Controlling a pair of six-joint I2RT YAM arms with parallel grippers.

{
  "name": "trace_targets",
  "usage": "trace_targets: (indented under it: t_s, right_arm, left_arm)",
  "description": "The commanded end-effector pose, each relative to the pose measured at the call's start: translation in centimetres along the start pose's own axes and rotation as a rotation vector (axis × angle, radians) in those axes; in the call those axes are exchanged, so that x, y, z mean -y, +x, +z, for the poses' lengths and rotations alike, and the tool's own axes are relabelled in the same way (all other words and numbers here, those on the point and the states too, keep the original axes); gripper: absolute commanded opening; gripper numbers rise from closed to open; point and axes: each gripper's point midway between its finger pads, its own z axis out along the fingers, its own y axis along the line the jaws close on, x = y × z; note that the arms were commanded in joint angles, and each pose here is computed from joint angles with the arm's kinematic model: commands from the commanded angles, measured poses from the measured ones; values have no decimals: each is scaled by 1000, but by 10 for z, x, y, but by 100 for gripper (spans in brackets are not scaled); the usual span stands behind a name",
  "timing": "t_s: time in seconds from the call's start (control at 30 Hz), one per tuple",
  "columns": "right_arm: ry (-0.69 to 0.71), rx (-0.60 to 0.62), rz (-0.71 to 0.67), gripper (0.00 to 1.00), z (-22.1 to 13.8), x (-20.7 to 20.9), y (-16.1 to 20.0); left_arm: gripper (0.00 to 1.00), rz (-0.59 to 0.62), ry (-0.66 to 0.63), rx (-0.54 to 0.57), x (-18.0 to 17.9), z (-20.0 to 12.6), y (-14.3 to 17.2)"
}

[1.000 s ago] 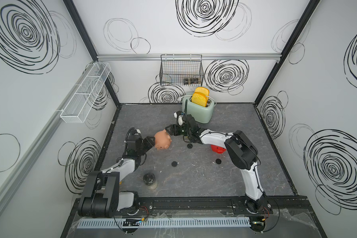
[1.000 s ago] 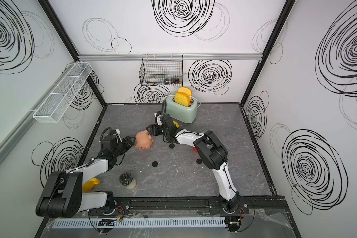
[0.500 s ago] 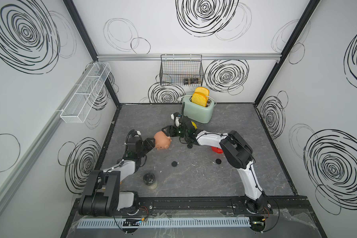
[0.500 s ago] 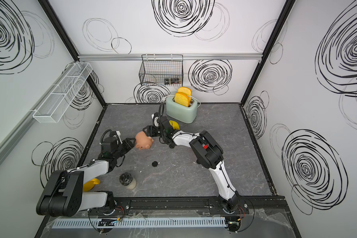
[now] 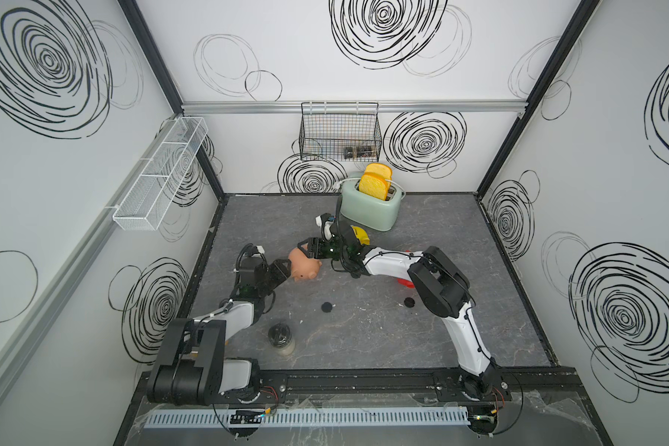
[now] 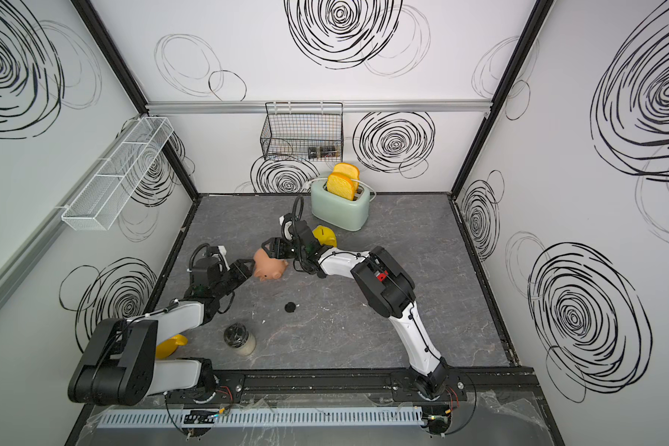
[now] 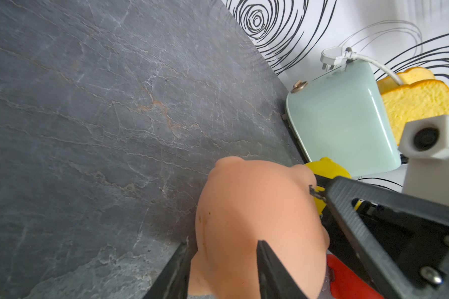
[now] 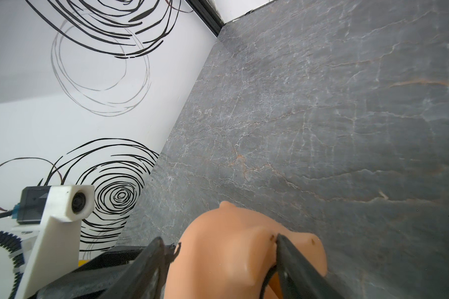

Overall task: Close piggy banks
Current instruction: Turn over the piggy bank at the center of the board.

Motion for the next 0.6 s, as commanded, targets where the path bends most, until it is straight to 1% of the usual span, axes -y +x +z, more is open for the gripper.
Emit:
trace_targets:
  t_s: [0.0,0.17,0.2,0.57]
  right_arm:
    - [-26,18,20,69,8,-7,-2]
    - [-34,13,24,69,8,-9,0]
    - [-37,14,24,69,8,-10,-1]
    - [-70,-2,12,69,9,-21,0]
  left_arm:
    - [46,14,23,2,2,2,3]
    - [46,10,23,-20,0,3,9]
    - [46,19,42,-1,5,3,5]
    - [46,24,35,-23,3,10,13]
